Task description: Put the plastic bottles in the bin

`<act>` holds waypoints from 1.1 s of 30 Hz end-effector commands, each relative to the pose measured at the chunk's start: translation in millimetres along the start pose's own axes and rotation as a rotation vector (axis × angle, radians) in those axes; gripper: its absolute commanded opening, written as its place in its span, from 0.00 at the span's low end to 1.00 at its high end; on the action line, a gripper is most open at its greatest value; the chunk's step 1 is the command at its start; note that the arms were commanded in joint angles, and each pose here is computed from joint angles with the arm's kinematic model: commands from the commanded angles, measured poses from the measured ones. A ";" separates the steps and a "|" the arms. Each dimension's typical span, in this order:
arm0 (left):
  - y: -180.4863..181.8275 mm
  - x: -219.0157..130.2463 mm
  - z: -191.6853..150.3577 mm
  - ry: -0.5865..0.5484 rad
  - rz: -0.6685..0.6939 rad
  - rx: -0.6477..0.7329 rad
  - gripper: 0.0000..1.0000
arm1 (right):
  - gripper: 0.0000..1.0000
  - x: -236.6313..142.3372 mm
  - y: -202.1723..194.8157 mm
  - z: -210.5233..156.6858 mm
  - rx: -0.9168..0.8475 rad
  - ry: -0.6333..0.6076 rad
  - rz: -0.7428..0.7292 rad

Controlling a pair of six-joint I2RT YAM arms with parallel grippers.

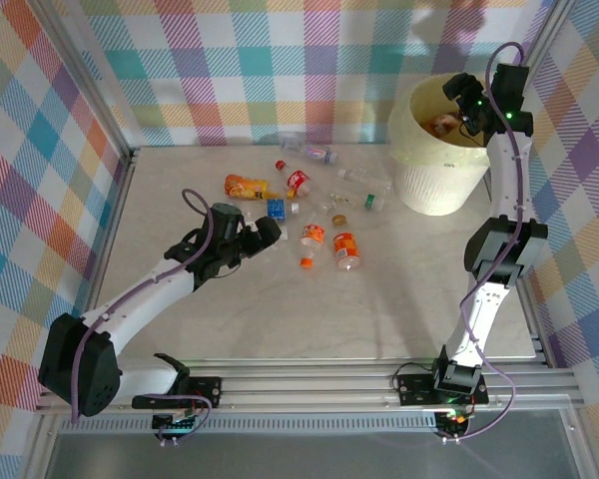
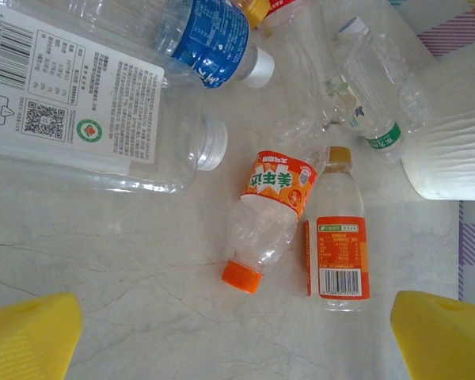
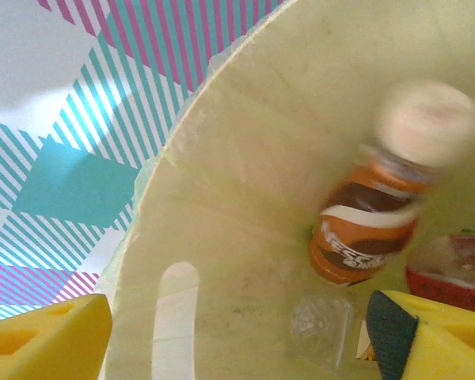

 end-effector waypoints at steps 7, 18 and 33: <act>0.5 5.9 -5.5 0.027 -0.004 0.016 1.00 | 0.89 -57.3 25.1 16.5 -0.081 -0.070 0.031; -2.2 12.6 -9.6 0.060 -0.014 0.033 1.00 | 1.00 -110.7 41.5 -16.2 -0.195 -0.076 0.156; -23.8 37.2 -27.5 0.047 0.078 0.159 1.00 | 1.00 -175.4 83.0 -160.9 -0.590 0.094 0.415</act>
Point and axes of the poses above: each hand's point on the last joint's axis, 136 mm out from that joint toward the fingers, its own x axis out along the fingers, its own y axis along the line the jaws close on, z = x × y, the point moved 6 cm from there along -x, back along the fingers, and after that the axes turned 12 degrees about -x, right-handed, at the moved point
